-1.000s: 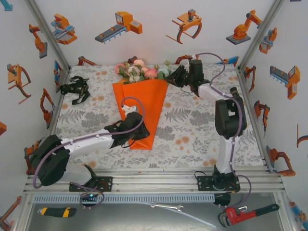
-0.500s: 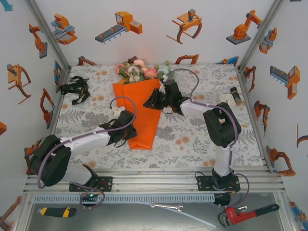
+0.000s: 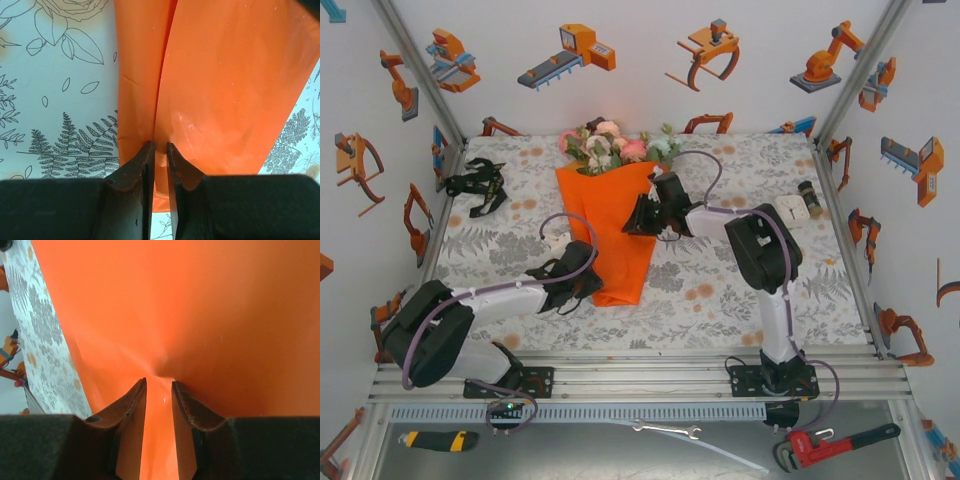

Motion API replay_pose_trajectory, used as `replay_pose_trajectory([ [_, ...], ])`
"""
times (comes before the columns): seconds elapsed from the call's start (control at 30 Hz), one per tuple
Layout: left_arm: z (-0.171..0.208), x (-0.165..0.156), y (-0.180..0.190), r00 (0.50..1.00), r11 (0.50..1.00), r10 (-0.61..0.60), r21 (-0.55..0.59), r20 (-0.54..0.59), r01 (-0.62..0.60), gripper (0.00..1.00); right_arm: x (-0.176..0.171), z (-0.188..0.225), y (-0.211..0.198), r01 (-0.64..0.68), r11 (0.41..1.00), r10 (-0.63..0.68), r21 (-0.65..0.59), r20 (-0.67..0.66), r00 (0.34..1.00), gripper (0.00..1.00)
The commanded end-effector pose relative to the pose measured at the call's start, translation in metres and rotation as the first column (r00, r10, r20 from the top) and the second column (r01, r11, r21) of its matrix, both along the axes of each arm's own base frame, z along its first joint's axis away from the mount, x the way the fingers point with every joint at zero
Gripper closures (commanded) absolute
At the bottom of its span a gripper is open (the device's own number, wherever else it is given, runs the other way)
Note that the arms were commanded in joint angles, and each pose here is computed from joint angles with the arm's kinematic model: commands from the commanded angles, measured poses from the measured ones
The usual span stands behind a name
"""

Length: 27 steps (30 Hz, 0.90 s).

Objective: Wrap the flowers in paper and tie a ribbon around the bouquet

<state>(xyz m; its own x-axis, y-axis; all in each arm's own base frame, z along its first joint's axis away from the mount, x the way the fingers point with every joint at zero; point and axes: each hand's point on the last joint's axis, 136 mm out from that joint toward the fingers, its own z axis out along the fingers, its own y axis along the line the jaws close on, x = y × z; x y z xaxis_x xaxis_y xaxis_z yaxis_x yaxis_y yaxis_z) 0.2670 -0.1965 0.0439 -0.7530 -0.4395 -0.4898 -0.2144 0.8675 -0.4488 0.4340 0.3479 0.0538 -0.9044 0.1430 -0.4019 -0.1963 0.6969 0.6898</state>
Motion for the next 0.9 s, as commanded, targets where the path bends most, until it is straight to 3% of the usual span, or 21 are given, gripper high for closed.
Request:
replay_pose_trajectory([
  [0.0,-0.021,-0.024,0.014,0.995,0.996,-0.040,0.079,-0.088,0.047,0.77,0.017,0.007,-0.006,-0.005,1.000,0.005,-0.011,0.006,1.000,0.69],
  [0.27,0.073,-0.011,0.002,0.982,0.989,-0.143,0.042,0.122,0.139,0.68,0.014,0.092,-0.031,0.030,0.999,-0.032,0.016,0.147,0.989,0.65],
  [0.5,0.124,-0.023,-0.061,0.896,0.922,-0.366,-0.032,0.252,0.385,0.69,-0.011,0.077,-0.053,0.075,0.996,-0.080,0.043,0.112,0.991,0.65],
  [0.67,0.108,-0.014,-0.102,0.883,0.903,-0.421,0.011,0.209,0.429,0.69,-0.016,0.046,-0.050,0.093,0.993,-0.097,0.078,0.050,0.994,0.65],
  [0.87,0.053,0.000,-0.099,0.917,0.921,-0.383,0.122,0.113,0.370,0.69,-0.006,0.015,-0.050,0.088,0.996,-0.088,0.032,-0.002,0.996,0.65],
])
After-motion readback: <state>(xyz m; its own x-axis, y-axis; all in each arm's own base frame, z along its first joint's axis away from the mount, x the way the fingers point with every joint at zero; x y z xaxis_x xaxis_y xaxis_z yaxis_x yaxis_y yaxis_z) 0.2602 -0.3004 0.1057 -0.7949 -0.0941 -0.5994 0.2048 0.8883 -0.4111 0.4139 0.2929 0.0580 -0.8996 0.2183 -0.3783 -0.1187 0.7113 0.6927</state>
